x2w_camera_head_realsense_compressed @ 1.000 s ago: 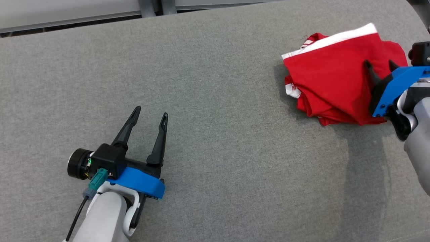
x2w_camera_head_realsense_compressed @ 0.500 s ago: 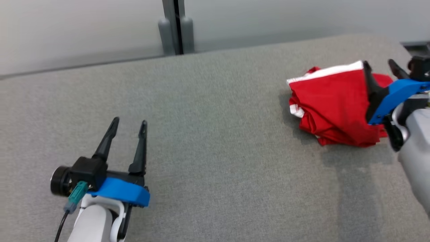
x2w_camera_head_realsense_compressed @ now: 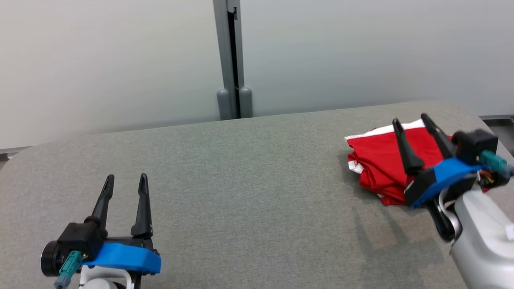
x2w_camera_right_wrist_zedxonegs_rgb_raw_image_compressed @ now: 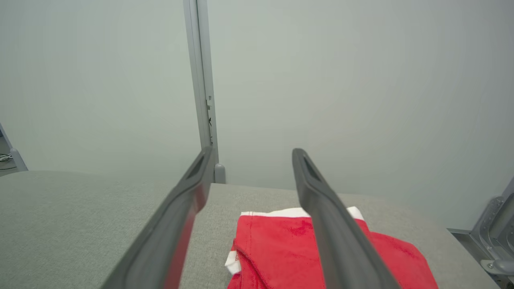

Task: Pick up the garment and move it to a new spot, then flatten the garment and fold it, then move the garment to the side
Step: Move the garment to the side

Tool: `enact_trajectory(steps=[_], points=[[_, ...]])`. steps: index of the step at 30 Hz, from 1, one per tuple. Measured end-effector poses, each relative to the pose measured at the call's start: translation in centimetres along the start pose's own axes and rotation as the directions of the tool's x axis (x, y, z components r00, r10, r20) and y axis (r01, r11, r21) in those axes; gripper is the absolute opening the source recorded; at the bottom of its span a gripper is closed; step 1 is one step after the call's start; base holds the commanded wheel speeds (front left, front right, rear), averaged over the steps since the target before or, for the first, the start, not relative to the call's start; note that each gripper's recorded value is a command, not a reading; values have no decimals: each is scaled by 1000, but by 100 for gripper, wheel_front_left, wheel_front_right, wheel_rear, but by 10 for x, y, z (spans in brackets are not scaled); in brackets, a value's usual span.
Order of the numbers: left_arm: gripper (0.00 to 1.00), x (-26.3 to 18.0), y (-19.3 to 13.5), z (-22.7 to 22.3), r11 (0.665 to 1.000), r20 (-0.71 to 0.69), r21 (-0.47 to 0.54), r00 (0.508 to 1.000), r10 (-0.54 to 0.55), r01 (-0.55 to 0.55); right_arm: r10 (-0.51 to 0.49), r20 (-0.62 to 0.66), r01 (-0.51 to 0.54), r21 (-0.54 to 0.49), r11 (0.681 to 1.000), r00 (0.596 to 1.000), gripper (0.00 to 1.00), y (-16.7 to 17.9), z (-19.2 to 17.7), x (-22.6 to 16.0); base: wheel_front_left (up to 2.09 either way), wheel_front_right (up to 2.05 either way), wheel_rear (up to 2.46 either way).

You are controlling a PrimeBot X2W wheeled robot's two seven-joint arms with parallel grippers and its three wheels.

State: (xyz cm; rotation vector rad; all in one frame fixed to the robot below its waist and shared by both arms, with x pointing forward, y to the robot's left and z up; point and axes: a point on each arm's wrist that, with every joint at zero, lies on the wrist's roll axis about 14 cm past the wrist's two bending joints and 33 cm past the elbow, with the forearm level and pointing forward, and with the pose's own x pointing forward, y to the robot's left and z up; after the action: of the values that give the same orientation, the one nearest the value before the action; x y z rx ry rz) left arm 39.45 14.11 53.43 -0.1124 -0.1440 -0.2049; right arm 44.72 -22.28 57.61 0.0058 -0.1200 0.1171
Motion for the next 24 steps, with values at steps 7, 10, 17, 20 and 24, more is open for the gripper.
enact_trajectory(steps=[7,10,17,20,24], points=[[100,-18,20,-3,996,-8,-32,997,81,-81,24,67,-28,50,998,997,100,23,0,-23,0,0,0],[100,-22,26,-6,993,-16,-52,994,110,-111,15,90,-21,64,998,996,100,27,0,-32,0,0,0],[100,-30,32,-17,990,-51,-39,990,131,-133,-24,57,18,104,994,998,100,34,-24,-58,0,0,0],[100,-30,33,-18,990,-54,-44,990,133,-136,-33,53,27,119,993,998,100,36,-26,-62,0,0,0],[100,-29,30,-22,991,-64,-50,990,123,-127,-44,59,37,122,992,997,100,35,-25,-63,0,0,0]])
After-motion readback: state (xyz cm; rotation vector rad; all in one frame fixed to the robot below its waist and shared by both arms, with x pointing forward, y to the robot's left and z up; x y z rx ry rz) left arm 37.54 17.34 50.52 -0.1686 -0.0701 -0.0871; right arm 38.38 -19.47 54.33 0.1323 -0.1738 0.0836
